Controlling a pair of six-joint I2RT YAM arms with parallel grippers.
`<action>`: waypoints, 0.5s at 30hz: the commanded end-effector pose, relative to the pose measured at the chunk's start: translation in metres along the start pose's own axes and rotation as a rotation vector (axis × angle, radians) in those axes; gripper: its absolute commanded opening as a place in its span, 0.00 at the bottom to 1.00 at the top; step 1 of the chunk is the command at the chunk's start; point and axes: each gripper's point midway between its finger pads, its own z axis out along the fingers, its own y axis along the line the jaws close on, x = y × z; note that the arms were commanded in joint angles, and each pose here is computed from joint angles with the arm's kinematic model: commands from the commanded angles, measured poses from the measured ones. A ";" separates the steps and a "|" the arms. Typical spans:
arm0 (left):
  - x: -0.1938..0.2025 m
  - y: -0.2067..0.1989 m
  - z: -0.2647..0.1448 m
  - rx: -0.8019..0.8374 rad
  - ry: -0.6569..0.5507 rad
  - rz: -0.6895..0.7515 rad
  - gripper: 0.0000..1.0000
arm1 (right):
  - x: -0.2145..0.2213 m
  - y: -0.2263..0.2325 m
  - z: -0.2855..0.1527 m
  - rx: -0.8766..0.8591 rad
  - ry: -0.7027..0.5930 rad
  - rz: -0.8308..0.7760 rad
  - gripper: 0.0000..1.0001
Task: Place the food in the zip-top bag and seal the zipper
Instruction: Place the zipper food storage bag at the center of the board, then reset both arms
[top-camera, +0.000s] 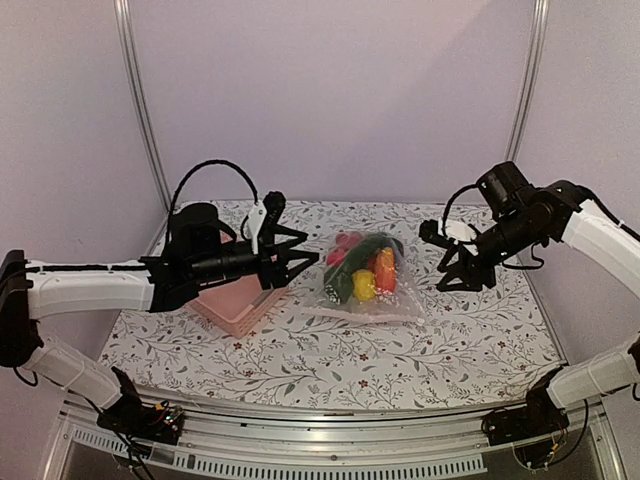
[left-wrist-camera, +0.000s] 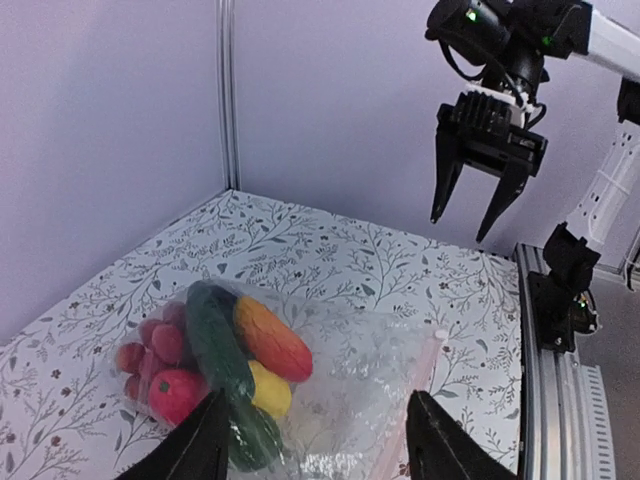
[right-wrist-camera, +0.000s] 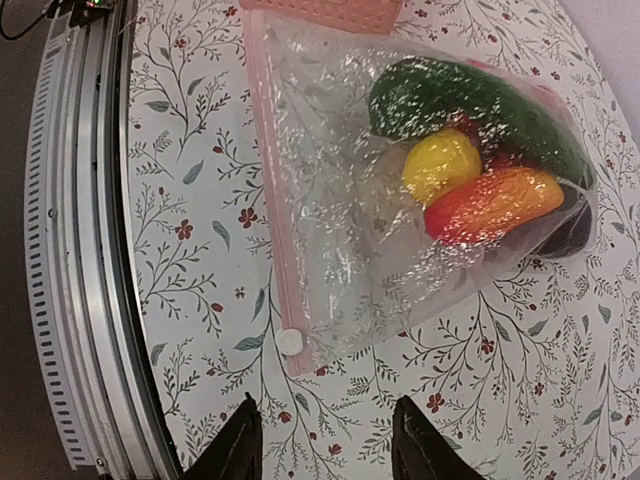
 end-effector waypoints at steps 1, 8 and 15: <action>-0.030 0.015 -0.035 -0.193 -0.008 0.034 0.62 | -0.034 0.009 -0.042 0.049 -0.213 0.015 0.45; -0.052 0.079 -0.073 -0.596 0.149 0.095 0.72 | -0.059 -0.053 -0.081 0.257 -0.409 0.203 0.51; -0.092 0.135 -0.123 -0.962 0.188 0.118 0.96 | -0.061 -0.138 -0.173 0.599 -0.662 0.410 0.99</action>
